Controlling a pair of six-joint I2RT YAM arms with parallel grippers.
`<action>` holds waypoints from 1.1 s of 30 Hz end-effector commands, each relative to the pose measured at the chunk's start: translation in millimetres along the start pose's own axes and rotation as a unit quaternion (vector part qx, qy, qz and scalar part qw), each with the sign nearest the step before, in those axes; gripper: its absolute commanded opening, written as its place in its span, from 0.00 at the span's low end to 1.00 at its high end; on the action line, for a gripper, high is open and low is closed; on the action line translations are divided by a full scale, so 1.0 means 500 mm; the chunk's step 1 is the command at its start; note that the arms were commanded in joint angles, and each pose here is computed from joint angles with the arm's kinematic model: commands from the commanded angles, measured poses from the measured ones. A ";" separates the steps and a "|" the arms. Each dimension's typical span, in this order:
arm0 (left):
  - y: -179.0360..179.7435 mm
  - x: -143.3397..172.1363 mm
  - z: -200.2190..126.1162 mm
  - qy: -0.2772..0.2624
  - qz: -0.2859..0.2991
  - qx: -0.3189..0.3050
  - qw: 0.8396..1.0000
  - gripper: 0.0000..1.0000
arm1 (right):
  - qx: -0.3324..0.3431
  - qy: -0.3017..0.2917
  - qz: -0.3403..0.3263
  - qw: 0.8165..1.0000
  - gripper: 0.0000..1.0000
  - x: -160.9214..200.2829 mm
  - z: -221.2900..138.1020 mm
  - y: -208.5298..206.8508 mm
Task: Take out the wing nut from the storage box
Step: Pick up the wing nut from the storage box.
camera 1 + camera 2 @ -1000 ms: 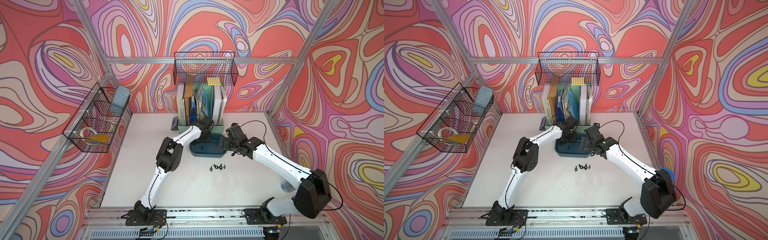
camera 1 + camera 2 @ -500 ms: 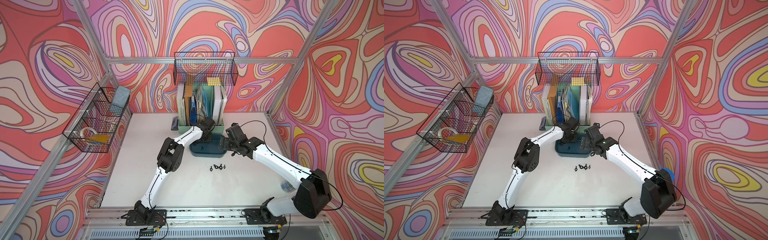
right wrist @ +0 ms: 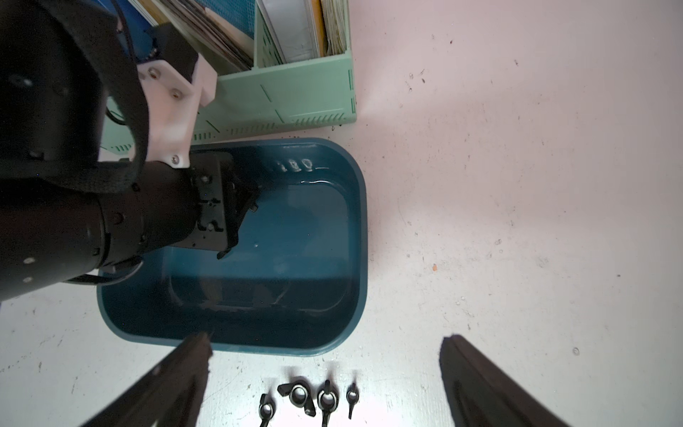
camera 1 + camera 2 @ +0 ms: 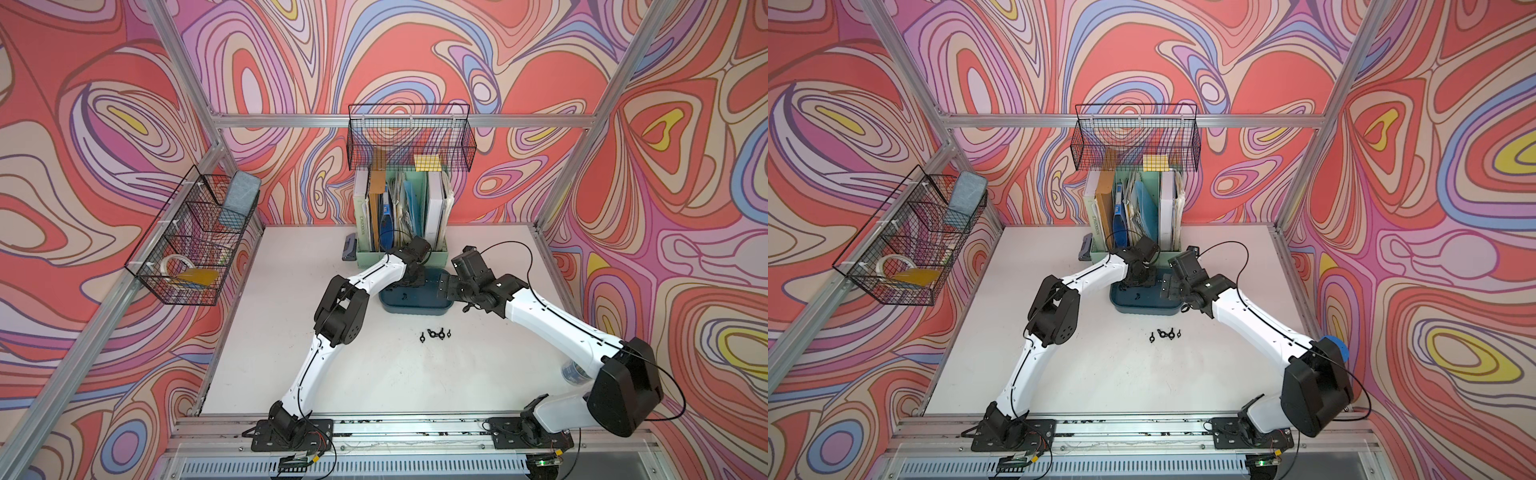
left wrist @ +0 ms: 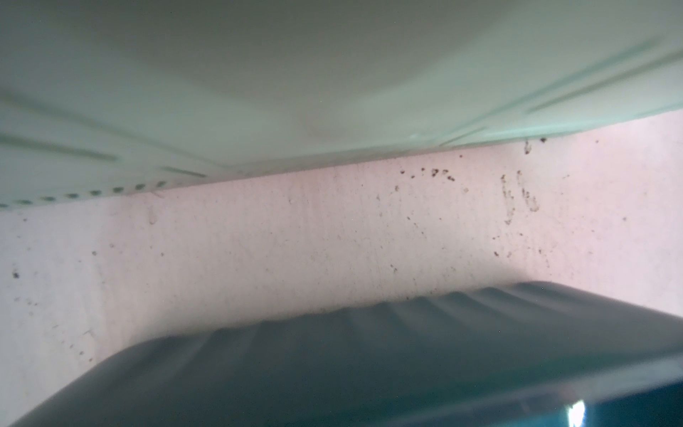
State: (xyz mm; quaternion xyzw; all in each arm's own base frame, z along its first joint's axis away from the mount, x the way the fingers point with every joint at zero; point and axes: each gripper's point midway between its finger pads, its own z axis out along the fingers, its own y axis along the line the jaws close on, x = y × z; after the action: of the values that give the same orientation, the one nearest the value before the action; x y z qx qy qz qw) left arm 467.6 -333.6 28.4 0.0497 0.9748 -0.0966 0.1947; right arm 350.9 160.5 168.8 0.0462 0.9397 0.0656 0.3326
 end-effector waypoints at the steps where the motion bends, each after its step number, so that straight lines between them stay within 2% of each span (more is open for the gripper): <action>1: 0.024 0.075 0.020 0.064 0.011 -0.021 0.998 0.19 | 0.007 -0.002 0.003 1.000 0.98 0.002 -0.001 -0.010; 7: 0.025 0.082 0.017 0.066 0.017 -0.017 0.998 0.20 | 0.007 -0.003 0.004 1.000 0.98 0.003 -0.001 -0.010; 10: 0.021 0.083 0.014 0.066 0.018 -0.011 0.998 0.13 | 0.007 -0.003 0.004 1.000 0.98 0.003 -0.001 -0.010; 12: 0.015 0.080 0.010 0.064 0.017 -0.004 0.998 0.04 | 0.006 -0.003 0.005 1.000 0.98 0.002 0.000 -0.009; 16: 0.003 0.071 -0.006 0.053 0.014 0.015 0.998 0.05 | 0.003 -0.005 0.007 1.000 0.98 0.000 -0.002 -0.007; 21: -0.030 0.062 -0.040 0.036 0.008 0.072 0.997 0.05 | -0.006 -0.007 0.009 1.000 0.97 -0.008 -0.004 0.002; 29: -0.054 0.055 -0.117 0.004 -0.014 0.157 0.987 0.03 | -0.047 0.001 0.036 0.998 0.92 -0.026 0.002 0.022; 33: -0.051 0.052 -0.160 -0.016 -0.021 0.174 0.984 0.04 | -0.069 0.011 0.056 0.996 0.88 -0.038 0.010 0.032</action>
State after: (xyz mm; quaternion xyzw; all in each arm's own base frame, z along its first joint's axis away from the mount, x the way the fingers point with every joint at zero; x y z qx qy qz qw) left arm 403.4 -332.7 58.2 0.0653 0.9596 -0.2221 0.1599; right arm 359.3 163.0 171.5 0.0670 0.9378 0.1114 0.3220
